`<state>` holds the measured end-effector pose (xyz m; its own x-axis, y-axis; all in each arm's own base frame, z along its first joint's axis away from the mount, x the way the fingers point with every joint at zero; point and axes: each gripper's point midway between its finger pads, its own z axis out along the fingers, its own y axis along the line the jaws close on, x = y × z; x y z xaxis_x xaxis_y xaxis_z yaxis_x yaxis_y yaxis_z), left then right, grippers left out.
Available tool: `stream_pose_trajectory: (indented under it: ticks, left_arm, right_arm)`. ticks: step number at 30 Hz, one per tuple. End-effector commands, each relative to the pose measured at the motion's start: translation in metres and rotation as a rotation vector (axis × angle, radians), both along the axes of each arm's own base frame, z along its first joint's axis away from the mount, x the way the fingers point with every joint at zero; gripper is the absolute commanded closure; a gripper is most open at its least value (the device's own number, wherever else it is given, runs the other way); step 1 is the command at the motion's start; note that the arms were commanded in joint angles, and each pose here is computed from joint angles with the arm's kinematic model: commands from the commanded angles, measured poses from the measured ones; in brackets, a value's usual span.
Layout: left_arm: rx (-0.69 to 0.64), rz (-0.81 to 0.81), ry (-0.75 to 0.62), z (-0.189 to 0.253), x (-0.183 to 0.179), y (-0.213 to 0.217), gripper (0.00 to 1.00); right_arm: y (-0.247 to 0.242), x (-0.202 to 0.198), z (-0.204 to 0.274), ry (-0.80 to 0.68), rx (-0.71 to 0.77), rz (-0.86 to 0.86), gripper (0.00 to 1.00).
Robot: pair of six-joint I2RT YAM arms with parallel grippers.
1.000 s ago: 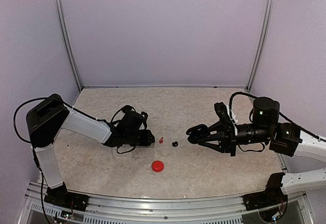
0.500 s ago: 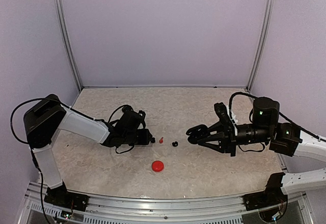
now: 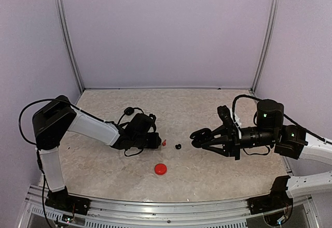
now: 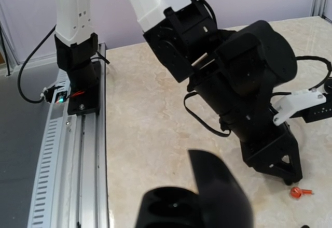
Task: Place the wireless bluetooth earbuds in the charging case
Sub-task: Pick up the right earbud from the center of the board.
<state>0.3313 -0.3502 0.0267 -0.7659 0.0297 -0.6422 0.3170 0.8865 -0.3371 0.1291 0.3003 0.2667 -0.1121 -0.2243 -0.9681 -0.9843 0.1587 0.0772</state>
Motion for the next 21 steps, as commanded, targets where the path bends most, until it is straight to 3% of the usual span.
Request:
stream_pose_trajectory:
  ticks: [1, 12, 17, 21]
  left_arm:
    - [0.045, -0.016, 0.034, -0.014, -0.006, 0.001, 0.79]
    - [0.055, -0.012, -0.043, 0.011, -0.005, 0.014, 0.94]
    - [0.011, -0.072, -0.141, 0.048, -0.011, 0.014, 1.00]
    - [-0.057, -0.205, -0.293, 0.101, -0.035, 0.008, 1.00]
  right_arm:
    - [-0.003, 0.003, 0.007, -0.019, 0.009, -0.017, 1.00]
    - [-0.002, 0.002, 0.006, -0.019, 0.012, -0.007, 1.00]
    - [0.001, 0.000, 0.007, -0.016, 0.018, 0.013, 1.00]
    - [0.003, -0.002, 0.011, -0.038, 0.025, 0.037, 1.00]
